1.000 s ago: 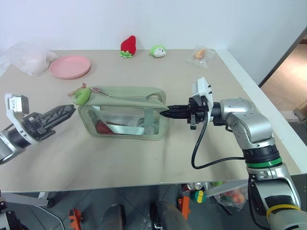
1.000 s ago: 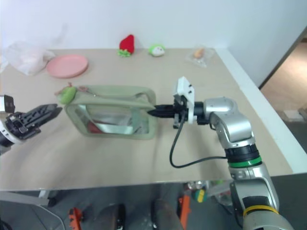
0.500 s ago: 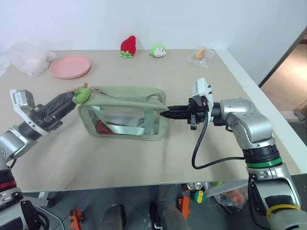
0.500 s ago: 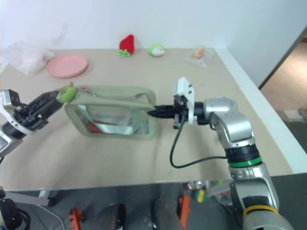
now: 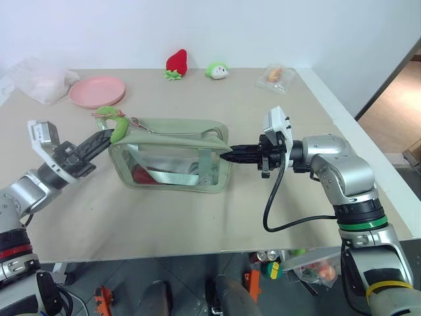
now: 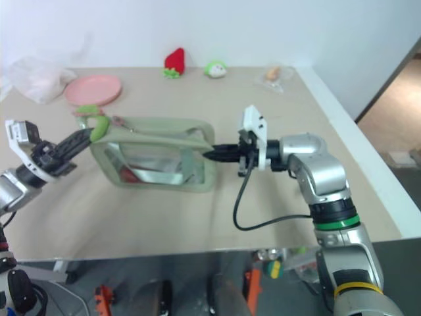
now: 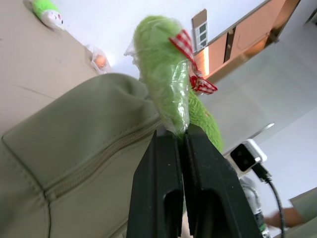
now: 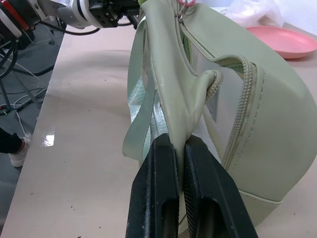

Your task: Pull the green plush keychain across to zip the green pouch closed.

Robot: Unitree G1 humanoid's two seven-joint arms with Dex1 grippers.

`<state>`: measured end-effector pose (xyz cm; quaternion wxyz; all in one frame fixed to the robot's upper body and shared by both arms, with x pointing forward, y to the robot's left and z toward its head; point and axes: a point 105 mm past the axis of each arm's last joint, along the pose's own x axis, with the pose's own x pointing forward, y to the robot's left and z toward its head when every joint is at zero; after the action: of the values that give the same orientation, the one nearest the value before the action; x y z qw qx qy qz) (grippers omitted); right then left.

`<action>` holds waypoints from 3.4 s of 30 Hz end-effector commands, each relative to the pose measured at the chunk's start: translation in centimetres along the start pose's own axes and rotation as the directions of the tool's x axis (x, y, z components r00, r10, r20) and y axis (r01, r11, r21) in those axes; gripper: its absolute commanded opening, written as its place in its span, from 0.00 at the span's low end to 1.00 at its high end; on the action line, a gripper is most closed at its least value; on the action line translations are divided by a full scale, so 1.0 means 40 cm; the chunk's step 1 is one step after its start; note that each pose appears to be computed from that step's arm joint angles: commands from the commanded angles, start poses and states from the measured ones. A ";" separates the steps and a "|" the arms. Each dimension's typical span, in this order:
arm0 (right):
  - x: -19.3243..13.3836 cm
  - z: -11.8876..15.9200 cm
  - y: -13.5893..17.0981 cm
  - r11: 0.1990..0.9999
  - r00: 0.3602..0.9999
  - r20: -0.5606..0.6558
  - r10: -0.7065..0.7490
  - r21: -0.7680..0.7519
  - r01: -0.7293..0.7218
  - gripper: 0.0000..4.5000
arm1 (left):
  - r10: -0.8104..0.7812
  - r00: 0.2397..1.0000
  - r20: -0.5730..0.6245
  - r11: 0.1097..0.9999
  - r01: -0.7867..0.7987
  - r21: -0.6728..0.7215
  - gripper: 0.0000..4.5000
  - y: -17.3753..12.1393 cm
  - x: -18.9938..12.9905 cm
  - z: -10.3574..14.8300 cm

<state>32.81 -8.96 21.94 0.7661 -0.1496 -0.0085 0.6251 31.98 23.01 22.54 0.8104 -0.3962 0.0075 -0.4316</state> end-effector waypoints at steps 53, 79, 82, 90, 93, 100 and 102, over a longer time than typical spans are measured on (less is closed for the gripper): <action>0.009 0.035 -0.002 0.998 0.999 0.043 -0.001 -0.060 0.003 0.00 | 0.239 0.898 -0.369 0.839 0.001 0.544 0.67 0.017 -0.076 0.003; -0.027 0.036 0.000 0.996 0.994 0.076 -0.074 0.062 0.069 0.47 | 0.168 0.901 -0.400 0.838 0.083 0.540 0.00 0.012 -0.002 -0.067; -0.065 0.043 0.001 0.992 0.990 0.079 -0.114 0.069 0.109 0.70 | 0.165 0.899 -0.406 0.836 0.091 0.542 0.00 0.010 -0.002 -0.072; -0.123 0.231 -0.010 0.995 0.954 0.283 -0.101 0.008 0.103 0.94 | 0.159 0.887 -0.433 0.835 0.113 0.538 0.00 0.011 -0.010 -0.088; -0.048 0.231 -0.013 0.999 0.969 0.245 -0.029 -0.009 0.032 0.94 | 0.145 0.884 -0.445 0.837 0.130 0.532 0.00 0.010 -0.004 -0.098; 0.106 0.212 -0.060 0.997 0.986 0.148 0.073 -0.040 -0.068 0.94 | 0.123 0.879 -0.462 0.843 0.154 0.516 0.00 0.004 0.001 -0.119; 0.143 0.219 -0.074 0.995 0.986 0.139 0.089 -0.055 -0.082 0.94 | 0.119 0.880 -0.459 0.846 0.152 0.511 0.00 0.002 0.001 -0.126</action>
<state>34.97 -2.63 28.69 0.7397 -0.1017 -0.0468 0.6636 30.75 20.70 19.74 0.8671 -0.0391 0.0683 -0.4918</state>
